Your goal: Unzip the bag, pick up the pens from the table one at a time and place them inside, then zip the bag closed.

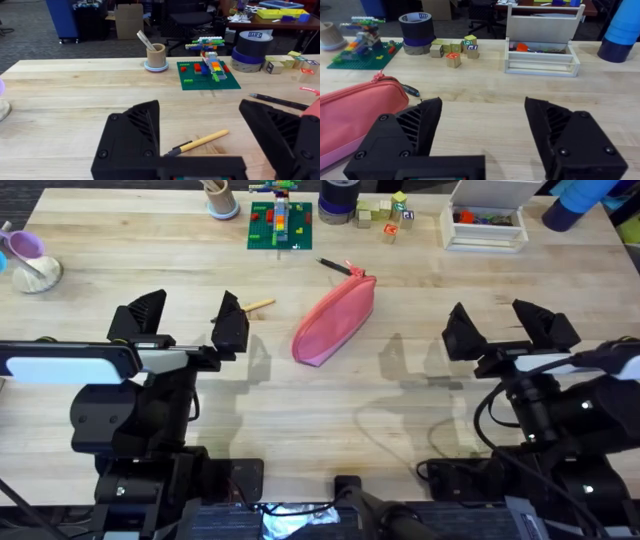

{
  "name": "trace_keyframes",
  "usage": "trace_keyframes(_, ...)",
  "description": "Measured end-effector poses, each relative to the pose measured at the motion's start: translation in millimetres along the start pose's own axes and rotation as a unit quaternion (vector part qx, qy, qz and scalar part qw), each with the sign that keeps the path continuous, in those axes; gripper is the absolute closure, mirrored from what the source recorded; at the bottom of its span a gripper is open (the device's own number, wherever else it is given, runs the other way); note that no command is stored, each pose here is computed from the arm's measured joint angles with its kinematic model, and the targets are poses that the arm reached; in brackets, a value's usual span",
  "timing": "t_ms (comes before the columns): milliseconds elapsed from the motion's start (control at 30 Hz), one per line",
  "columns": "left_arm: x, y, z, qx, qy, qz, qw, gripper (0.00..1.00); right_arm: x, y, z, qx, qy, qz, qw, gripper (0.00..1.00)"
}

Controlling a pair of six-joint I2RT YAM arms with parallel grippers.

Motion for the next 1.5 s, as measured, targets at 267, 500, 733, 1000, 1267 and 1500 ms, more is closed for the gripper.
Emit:
trace_keyframes(267,0.0,0,0.0,0.0,-0.002,0.0,1.0,0.005,2,0,0,0.0,0.0,0.007,1.0,0.005)
trace_keyframes(500,-0.6,0,-0.2,0.001,0.0,0.0,1.0,0.007,2,0,0,0.0,0.0,0.006,1.0,0.006)
trace_keyframes(733,-8.5,17,-1.0,-0.005,0.052,0.085,0.995,0.007,5,12,4,-0.018,-0.014,0.089,0.996,0.005)
trace_keyframes(1000,-76.3,45,-12.6,0.026,0.08,0.116,0.99,0.007,-53,37,6,-0.027,-0.04,0.191,0.98,0.006)
trace_keyframes(1267,-120.1,54,-25.4,0.063,0.095,0.181,0.977,0.007,-97,38,12,-0.054,-0.059,0.282,0.956,0.006)
trace_keyframes(1500,-148.9,51,-37.2,0.104,0.107,0.204,0.968,0.006,-107,24,15,-0.069,-0.069,0.327,0.94,0.006)
Point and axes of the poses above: each hand's point on the last joint's axis, 136 mm out from that joint toward the fingers, its own y axis back along the fingers, its own z axis along the line the jaws close on, x = y × z, the point moved 5 cm from there along y, back along the fingers, and after that the axes turned 2 degrees about y, right-handed, at the moved point
